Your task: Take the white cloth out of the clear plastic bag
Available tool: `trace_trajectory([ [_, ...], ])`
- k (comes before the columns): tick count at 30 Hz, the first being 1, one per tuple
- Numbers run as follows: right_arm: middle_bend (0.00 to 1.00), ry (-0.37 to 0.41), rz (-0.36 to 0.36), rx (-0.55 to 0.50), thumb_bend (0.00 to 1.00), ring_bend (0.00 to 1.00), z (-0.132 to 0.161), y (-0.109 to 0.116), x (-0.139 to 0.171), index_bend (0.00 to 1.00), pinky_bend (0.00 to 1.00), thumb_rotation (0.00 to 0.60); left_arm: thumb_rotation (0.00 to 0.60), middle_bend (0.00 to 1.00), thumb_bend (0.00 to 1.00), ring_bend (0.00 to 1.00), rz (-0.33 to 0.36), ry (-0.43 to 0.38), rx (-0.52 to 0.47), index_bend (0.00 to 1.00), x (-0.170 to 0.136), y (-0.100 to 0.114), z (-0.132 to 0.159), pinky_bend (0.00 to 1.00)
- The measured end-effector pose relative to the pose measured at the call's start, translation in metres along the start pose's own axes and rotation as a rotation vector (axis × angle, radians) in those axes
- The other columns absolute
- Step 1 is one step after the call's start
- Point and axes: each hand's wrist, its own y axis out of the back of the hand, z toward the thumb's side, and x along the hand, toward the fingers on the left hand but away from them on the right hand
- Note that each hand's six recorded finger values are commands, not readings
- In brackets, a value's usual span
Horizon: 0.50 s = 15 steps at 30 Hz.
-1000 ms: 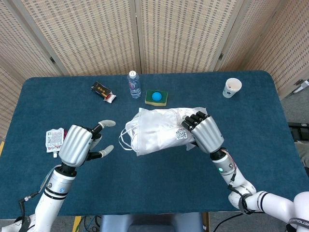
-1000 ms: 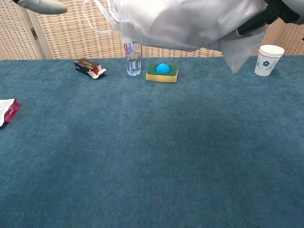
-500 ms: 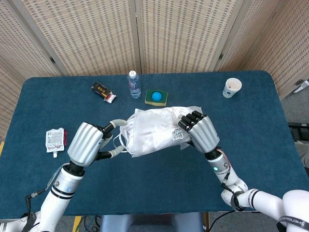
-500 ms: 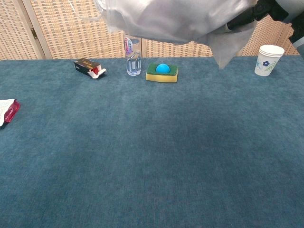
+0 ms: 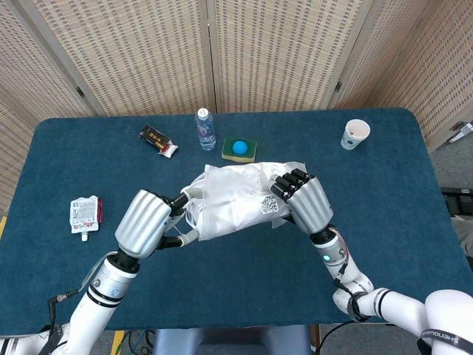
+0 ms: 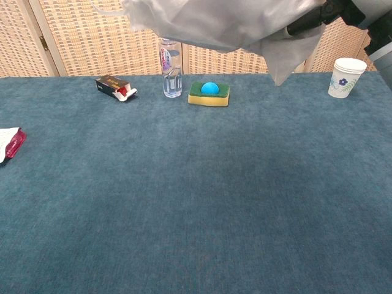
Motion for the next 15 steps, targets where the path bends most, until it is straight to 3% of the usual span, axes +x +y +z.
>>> trace_trajectory([
  [15, 0.74, 0.009, -0.013, -0.018, 0.29, 0.70, 0.0061, -0.0027, -0.0025, 0.66, 0.72, 0.600, 0.600, 1.00, 0.16, 0.93, -0.025, 0.000, 0.029, 0.32, 0.0041, -0.0086, 0.0041, 1.00],
])
